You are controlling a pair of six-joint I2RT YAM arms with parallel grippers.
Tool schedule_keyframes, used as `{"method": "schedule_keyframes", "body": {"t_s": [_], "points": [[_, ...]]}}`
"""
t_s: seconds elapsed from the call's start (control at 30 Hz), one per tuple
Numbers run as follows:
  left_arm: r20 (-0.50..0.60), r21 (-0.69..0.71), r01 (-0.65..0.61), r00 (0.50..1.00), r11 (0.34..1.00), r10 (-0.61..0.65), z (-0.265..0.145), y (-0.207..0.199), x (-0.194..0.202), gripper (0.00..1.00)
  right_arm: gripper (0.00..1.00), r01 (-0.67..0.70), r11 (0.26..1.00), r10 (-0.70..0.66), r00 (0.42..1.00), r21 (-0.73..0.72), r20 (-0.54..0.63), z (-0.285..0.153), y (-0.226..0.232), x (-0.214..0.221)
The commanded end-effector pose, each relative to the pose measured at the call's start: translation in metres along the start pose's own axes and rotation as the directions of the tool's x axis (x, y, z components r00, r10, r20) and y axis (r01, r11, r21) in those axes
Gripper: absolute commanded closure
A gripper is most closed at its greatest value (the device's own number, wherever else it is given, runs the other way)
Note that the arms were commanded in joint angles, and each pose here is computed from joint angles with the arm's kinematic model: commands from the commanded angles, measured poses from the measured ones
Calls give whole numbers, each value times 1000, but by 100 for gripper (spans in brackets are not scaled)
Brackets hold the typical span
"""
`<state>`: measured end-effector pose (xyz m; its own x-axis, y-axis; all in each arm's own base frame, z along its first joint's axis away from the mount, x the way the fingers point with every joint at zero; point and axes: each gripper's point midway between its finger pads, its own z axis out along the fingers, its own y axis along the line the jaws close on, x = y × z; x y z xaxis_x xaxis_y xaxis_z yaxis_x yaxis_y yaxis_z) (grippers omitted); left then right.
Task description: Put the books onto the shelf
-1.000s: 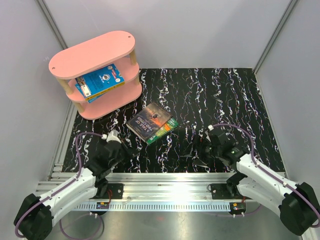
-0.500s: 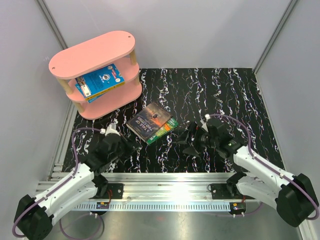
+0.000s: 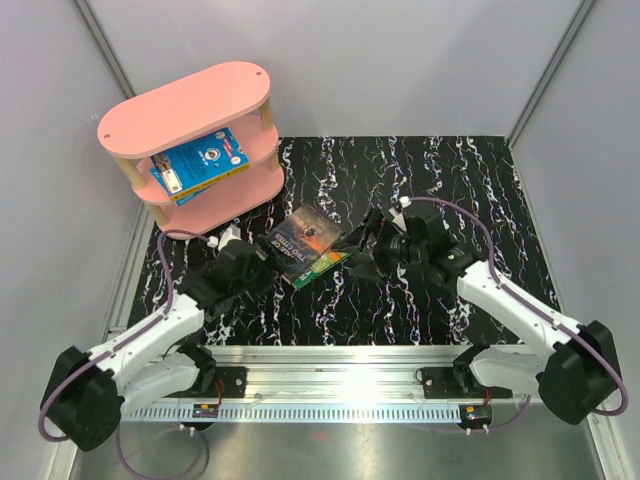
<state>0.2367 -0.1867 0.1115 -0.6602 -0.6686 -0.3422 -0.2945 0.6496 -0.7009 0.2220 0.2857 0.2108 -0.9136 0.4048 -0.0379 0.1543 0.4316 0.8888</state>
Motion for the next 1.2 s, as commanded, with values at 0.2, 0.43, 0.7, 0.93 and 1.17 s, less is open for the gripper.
{"method": "schedule_keyframes", "body": {"t_s": [0.2, 0.43, 0.7, 0.93, 1.17], "points": [[33, 42, 26, 999, 999, -27, 48, 13, -11, 3, 0, 42, 993, -48, 997, 107, 52, -53, -3, 14], [73, 47, 32, 997, 998, -36, 74, 15, -23, 3, 0, 75, 984, -81, 996, 161, 32, -56, -10, 15], [98, -21, 93, 991, 995, -91, 97, 47, -21, 25, 0, 78, 978, -79, 997, 194, -4, -54, -26, 21], [76, -32, 156, 985, 987, -154, 111, 73, -8, 79, 0, 94, 969, -89, 995, 228, -35, -55, -34, 25], [35, -12, 150, 988, 989, -149, 103, 67, -2, 100, 0, 111, 967, -104, 994, 227, -44, -52, -33, 23]]}}
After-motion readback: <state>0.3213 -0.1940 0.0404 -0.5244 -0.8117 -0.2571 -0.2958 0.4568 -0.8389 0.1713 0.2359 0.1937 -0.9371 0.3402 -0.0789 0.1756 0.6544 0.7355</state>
